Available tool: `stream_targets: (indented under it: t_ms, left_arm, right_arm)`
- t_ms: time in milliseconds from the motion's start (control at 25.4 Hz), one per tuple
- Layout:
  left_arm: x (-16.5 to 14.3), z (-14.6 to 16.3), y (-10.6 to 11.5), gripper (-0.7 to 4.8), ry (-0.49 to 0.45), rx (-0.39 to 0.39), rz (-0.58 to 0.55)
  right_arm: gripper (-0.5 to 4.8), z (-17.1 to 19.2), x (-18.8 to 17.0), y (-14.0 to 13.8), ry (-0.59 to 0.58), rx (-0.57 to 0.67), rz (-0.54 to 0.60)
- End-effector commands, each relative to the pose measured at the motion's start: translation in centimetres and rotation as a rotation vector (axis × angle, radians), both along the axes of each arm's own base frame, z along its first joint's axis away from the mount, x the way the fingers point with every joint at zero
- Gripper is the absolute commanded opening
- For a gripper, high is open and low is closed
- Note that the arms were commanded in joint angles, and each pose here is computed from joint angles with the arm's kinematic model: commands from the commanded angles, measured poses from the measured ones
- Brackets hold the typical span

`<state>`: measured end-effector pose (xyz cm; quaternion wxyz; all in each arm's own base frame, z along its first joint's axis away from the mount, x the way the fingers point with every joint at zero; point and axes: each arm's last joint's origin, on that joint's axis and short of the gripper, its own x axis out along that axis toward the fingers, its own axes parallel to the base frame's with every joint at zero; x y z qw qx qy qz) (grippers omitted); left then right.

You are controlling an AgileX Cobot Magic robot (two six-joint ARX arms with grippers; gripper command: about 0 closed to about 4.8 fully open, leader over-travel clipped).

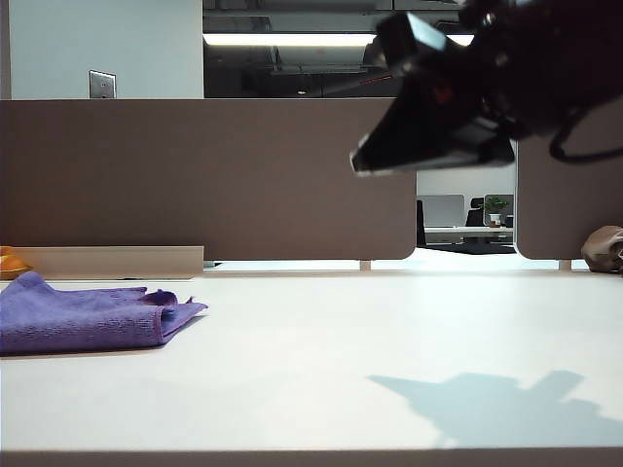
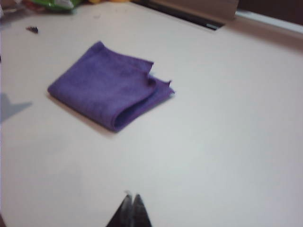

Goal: Fold the bottom of the cloth upward, then fold it vertically to form a square shape.

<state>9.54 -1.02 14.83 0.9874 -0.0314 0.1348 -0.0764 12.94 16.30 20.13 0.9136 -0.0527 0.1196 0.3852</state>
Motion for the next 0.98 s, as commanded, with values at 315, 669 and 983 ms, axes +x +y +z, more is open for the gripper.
stream_targets:
  t_ms: [315, 669, 983]
  left_arm:
    - [0.0, 0.2, 0.0, -0.05, -0.017, 0.003, 0.002]
    - [0.0, 0.2, 0.0, -0.05, -0.017, 0.003, 0.002]
    - [0.0, 0.2, 0.0, -0.05, -0.017, 0.003, 0.002]
  right_arm:
    - [-0.01, 3.8, -0.3, -3.4, -0.132, 0.144, -0.125]
    - [0.0, 5.3, -0.3, -8.0, -0.18, 0.178, -0.18]
    - [0.0, 6.5, -0.8, -12.5, -0.277, 0.199, -0.41]
